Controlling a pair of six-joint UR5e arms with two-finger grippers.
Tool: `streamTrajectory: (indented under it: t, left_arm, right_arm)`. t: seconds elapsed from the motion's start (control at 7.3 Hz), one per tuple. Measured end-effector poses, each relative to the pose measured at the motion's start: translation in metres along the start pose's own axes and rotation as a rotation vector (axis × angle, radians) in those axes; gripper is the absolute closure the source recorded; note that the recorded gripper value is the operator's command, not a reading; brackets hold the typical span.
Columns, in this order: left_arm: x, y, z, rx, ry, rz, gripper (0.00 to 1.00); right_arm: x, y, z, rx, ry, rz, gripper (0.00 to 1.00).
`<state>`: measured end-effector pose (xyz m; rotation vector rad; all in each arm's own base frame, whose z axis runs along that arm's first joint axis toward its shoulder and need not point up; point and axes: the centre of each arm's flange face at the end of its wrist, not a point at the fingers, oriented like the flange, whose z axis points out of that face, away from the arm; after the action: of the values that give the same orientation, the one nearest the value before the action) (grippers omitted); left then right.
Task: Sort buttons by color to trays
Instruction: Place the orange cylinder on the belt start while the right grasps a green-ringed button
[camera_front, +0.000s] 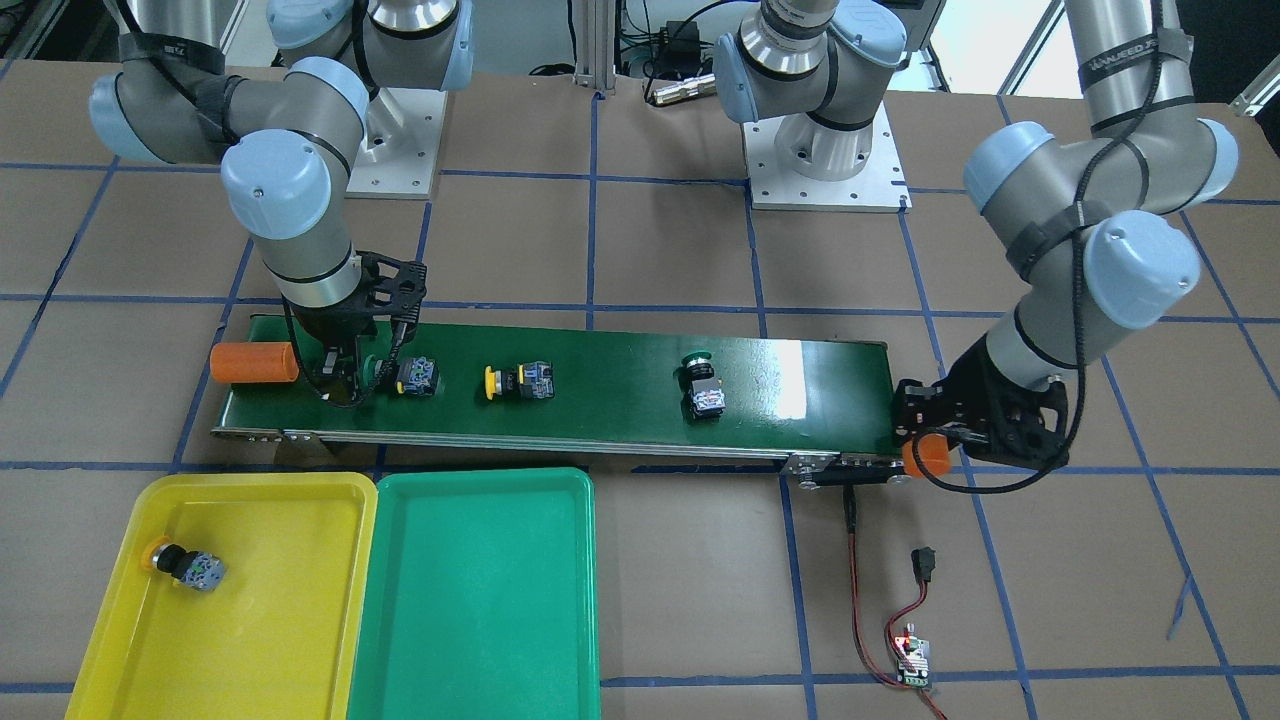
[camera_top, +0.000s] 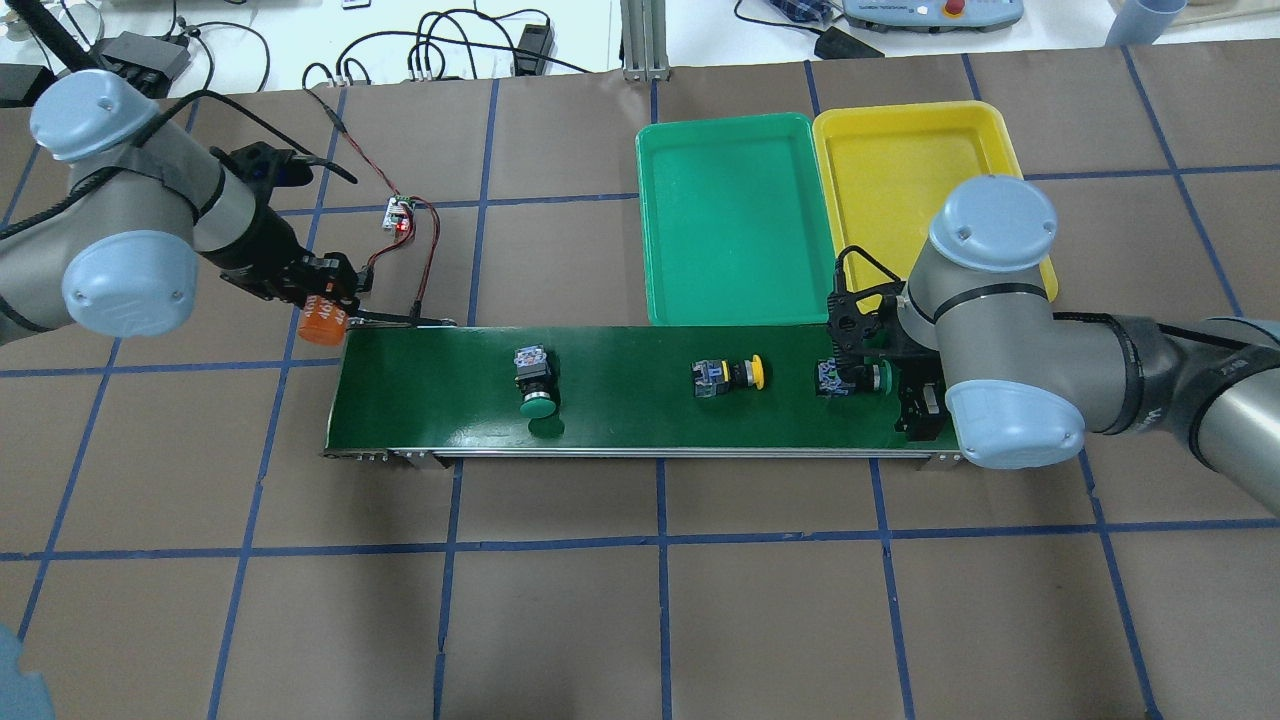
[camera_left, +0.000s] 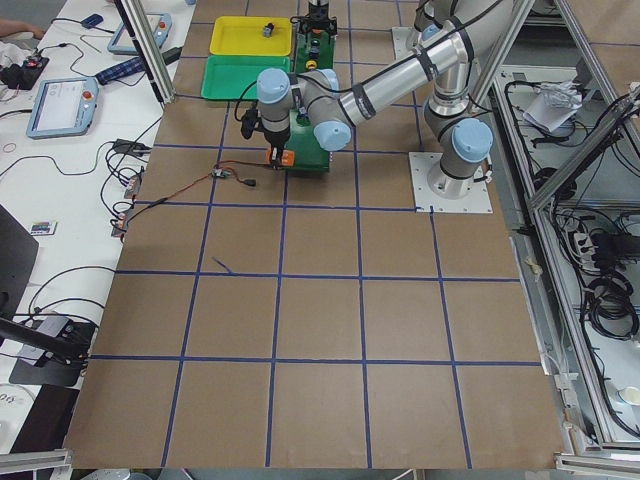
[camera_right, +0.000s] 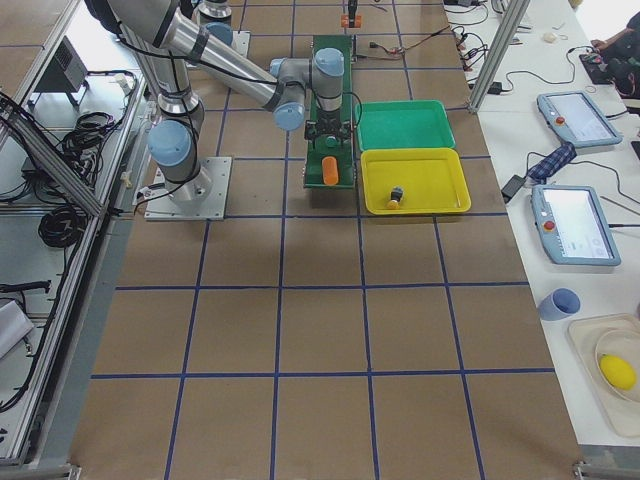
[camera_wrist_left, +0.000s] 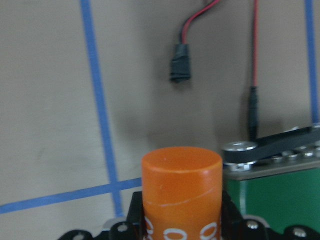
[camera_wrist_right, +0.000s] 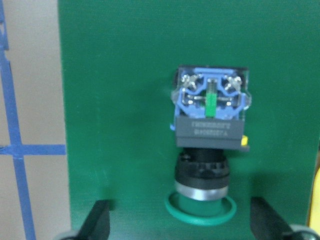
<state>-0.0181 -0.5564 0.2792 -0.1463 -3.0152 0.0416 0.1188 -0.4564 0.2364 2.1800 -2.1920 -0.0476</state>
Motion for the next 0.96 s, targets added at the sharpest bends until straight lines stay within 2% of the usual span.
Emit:
streamTrajectory:
  t: [0.27,0.41,0.55,0.68,0.82,0.96]
  left_arm:
    - [0.047,0.019,0.019,-0.039,0.007,-0.036,1.0]
    - [0.054,0.026,0.025,-0.05,0.005,-0.073,1.0]
    - [0.058,0.031,0.028,-0.058,0.004,-0.124,1.0]
    - [0.061,0.037,0.032,-0.068,0.007,-0.155,1.0]
    - [0.062,0.041,0.036,-0.078,0.009,-0.168,0.25]
    - [0.063,0.043,0.039,-0.084,0.011,-0.173,0.0]
  right_arm:
    - [0.0,0.0,0.0,0.0,0.0,0.0,0.0]
    - [0.0,0.0,0.0,0.0,0.0,0.0,0.17]
    - [0.0,0.0,0.0,0.001,0.002,0.0,0.5]
    - [0.001,0.0,-0.001,0.0,0.006,0.001,0.76]
    - [0.002,0.001,-0.003,-0.006,0.014,0.002,0.85]
    - [0.003,0.002,-0.005,-0.014,0.024,0.003,0.97]
